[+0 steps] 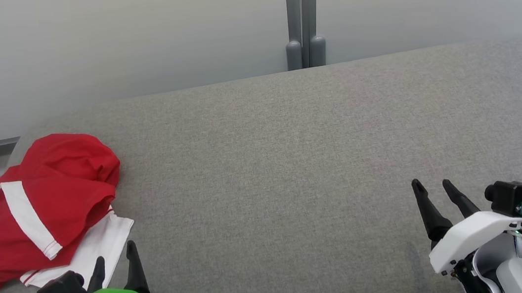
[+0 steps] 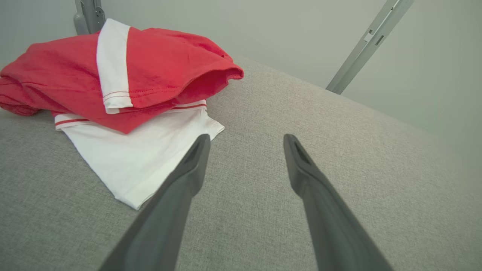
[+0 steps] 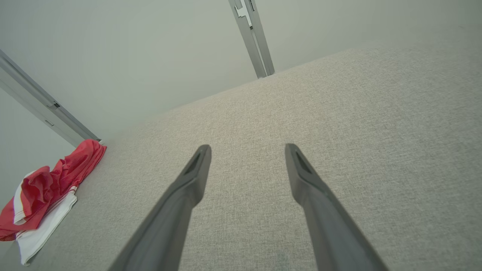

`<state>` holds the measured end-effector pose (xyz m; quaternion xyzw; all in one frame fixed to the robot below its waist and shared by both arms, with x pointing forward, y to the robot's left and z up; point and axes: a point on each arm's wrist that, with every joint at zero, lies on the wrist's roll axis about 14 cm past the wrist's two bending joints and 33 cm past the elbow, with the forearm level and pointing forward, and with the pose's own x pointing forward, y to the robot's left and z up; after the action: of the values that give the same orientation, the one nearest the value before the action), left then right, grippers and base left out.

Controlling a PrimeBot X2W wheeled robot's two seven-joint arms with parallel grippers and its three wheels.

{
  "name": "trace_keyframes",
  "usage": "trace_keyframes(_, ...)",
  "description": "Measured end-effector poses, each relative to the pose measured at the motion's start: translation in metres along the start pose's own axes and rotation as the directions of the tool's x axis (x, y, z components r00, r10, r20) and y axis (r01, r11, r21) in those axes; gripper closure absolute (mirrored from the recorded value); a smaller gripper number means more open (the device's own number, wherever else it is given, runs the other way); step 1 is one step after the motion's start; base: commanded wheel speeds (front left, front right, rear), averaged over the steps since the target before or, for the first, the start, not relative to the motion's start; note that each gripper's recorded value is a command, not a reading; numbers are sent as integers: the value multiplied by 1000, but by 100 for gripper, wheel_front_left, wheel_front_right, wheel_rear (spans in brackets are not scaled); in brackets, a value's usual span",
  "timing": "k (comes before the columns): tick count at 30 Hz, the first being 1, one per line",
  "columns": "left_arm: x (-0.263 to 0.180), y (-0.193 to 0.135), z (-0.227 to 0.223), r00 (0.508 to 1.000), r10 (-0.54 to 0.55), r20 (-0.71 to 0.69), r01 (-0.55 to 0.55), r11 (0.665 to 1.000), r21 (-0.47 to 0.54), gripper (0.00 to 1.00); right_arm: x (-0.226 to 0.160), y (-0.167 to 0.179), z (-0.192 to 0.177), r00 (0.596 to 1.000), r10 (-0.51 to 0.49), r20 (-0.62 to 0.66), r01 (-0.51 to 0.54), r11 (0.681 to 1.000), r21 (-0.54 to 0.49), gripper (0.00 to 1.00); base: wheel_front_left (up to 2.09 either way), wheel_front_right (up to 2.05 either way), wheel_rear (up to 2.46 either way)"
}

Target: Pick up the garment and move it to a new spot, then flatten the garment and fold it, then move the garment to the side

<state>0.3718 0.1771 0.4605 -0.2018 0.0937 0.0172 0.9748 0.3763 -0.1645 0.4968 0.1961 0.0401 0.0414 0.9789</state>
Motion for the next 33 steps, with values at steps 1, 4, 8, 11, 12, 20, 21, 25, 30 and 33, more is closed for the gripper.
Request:
trace_keyframes(1, 0, -1, 0, 1000, -2, 2, 2, 1000, 15, 0, 0, 0, 0, 1000, 2, 0, -2, 1000, -15, 0, 0, 0, 0)
trace_keyframes(4, 1, -3, 2, 1000, -5, 10, 5, 999, 47, 0, -1, 2, 1, 1000, 6, -2, -6, 998, -55, 0, 0, 0, 0)
trace_keyframes(8, 1, -2, 3, 1000, 4, 18, -5, 998, 66, 0, -2, 3, 2, 1000, 10, -6, -10, 995, -100, 0, 0, 0, 0)
trace_keyframes(11, 0, -2, 3, 1000, 3, 22, -5, 996, 88, 0, -3, 3, 1, 1000, 12, -10, -13, 991, -137, 0, 0, 0, 0)
trace_keyframes(12, 0, -2, 3, 1000, 2, 23, -5, 995, 97, 0, -3, 3, 1, 1000, 12, -12, -14, 989, -146, 0, 0, 0, 0)
trace_keyframes(20, -1, -3, 3, 1000, -9, 28, 5, 988, 153, 0, -5, -2, 3, 1000, -3, -7, 1, 979, -202, 0, 0, 0, 0)
trace_keyframes(21, -1, -3, 3, 1000, -9, 28, 5, 988, 153, 0, -5, -3, 3, 1000, -7, -6, 5, 979, -202, 0, 0, 0, 0)
trace_keyframes(25, -1, -5, 4, 999, -16, 36, 10, 988, 156, 0, -6, -7, 4, 1000, -15, 2, 15, 976, -217, 0, 0, 0, 0)
trace_keyframes(30, -2, -7, 5, 999, -28, 42, 19, 982, 188, 0, -7, -8, 4, 1000, -18, 4, 18, 968, -249, 0, 0, 0, 0)
trace_keyframes(33, -2, -8, 5, 998, -34, 46, 23, 977, 212, 0, -8, -9, 3, 1000, -20, 4, 21, 963, -270, 0, 0, 0, 0)
